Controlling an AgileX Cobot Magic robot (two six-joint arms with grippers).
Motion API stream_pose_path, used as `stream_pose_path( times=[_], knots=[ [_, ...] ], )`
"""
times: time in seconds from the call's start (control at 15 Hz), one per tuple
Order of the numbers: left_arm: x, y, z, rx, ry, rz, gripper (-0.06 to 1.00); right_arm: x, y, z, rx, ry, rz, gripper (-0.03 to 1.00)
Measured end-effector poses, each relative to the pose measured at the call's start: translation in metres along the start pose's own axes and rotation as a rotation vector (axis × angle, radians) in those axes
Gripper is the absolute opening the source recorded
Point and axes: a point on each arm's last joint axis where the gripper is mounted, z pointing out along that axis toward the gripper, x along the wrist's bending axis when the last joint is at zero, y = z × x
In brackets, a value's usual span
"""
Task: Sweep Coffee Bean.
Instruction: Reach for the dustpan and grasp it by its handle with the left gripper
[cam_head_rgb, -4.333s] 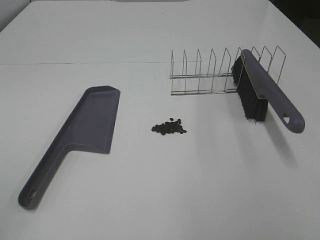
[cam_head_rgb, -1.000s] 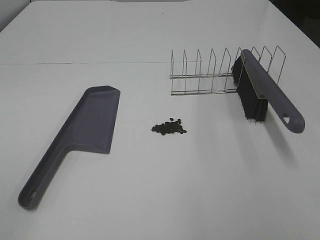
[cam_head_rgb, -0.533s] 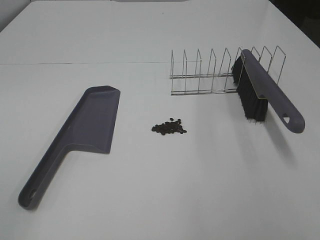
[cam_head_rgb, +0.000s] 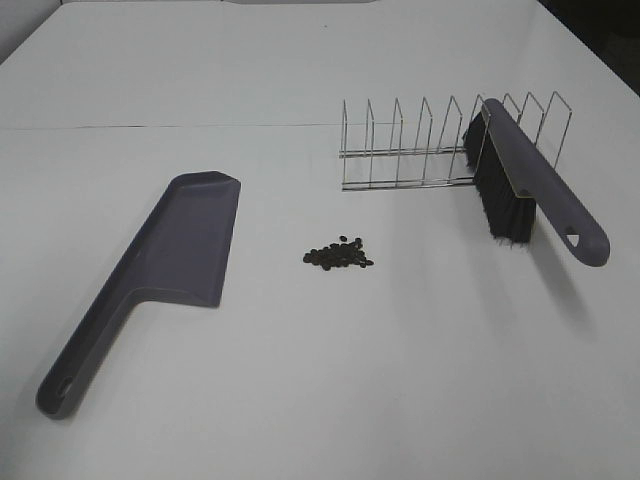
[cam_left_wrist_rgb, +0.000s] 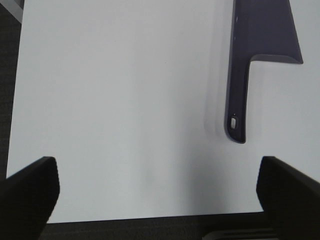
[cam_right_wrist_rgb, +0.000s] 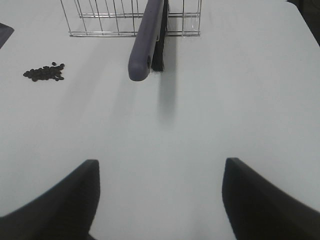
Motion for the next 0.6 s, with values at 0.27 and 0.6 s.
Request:
stream_pose_path(
  times=[0.27,0.6],
  knots=[
    [-0.005,0.044,0.077,0.217,-0.028,-0.032,0.99,0.000,0.000,0.000,0.000,-0.001,0.000,0.60],
    [-0.069,0.060,0.204,0.347,-0.052,-0.002,0.99,0.000,0.000,0.000,0.000,-0.001,0.000,0.60]
  ],
)
